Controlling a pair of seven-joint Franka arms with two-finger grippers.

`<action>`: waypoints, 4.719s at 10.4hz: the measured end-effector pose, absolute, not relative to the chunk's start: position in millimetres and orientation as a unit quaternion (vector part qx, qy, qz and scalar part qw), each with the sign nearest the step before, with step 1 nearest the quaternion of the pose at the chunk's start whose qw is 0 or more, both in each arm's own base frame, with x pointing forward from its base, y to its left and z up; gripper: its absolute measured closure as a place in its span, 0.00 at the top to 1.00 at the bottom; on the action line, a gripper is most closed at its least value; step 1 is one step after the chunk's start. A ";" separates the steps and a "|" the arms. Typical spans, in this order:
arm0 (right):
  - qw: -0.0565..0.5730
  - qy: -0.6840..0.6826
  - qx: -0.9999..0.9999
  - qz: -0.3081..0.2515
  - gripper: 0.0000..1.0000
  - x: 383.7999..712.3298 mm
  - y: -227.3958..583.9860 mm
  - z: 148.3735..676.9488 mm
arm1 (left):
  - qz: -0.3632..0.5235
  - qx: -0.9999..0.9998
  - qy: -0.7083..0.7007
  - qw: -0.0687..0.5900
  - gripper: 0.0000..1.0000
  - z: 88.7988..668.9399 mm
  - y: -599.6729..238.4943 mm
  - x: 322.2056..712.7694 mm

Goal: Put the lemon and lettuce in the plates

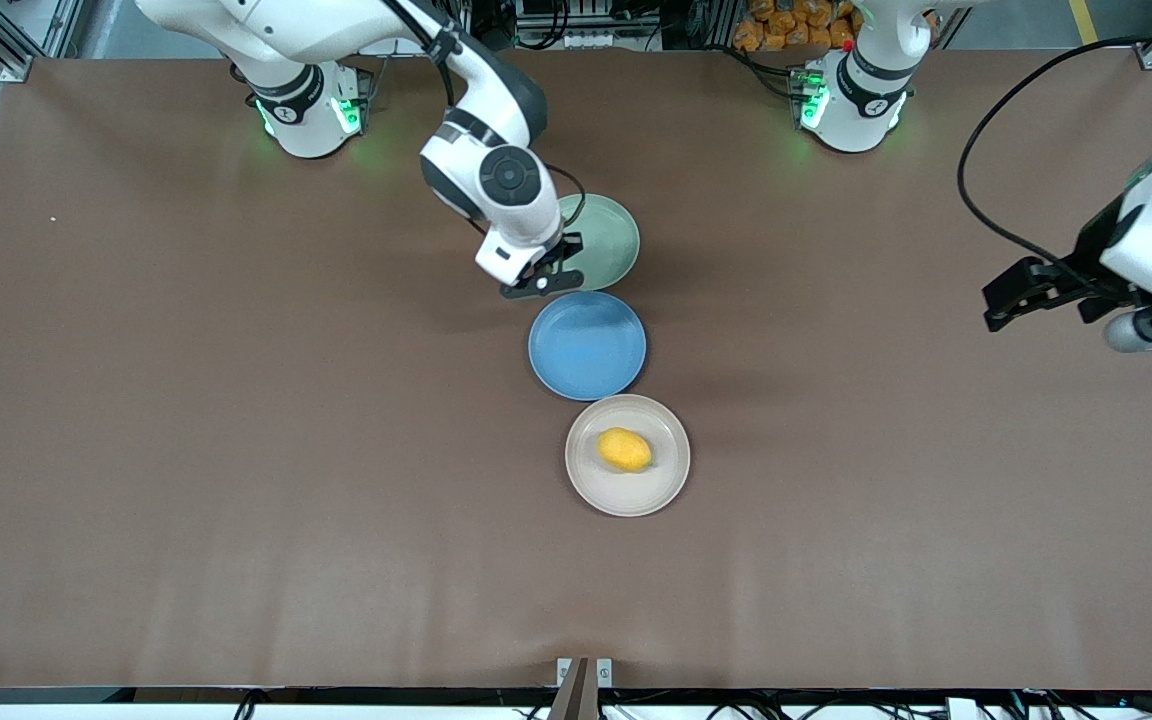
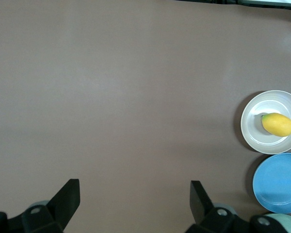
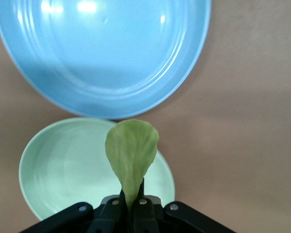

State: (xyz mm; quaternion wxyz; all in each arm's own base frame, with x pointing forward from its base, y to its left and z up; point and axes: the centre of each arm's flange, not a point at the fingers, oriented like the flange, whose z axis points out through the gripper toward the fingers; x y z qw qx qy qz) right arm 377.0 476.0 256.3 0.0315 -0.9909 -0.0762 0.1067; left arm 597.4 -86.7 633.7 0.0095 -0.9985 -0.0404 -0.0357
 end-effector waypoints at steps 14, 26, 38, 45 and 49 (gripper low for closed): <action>-0.008 -0.011 -0.992 0.125 1.00 383.7 495.5 283.3 | -0.026 -0.999 0.016 0.013 1.00 640.3 -93.2 556.4; -0.048 0.036 -0.994 0.090 1.00 592.4 273.1 395.3 | -0.024 -1.000 0.013 0.015 1.00 638.2 -88.9 555.8; -0.037 0.001 -0.997 0.061 1.00 641.3 96.5 523.3 | -0.031 -0.999 0.011 0.014 1.00 645.4 -86.4 556.3; -0.041 0.031 -0.998 0.026 1.00 607.9 64.7 617.7 | -0.032 -0.999 0.011 0.014 1.00 646.3 -86.3 556.3; -0.039 0.047 -0.998 0.021 1.00 586.7 47.8 652.3 | -0.033 -0.999 0.011 0.014 1.00 646.8 -86.1 556.3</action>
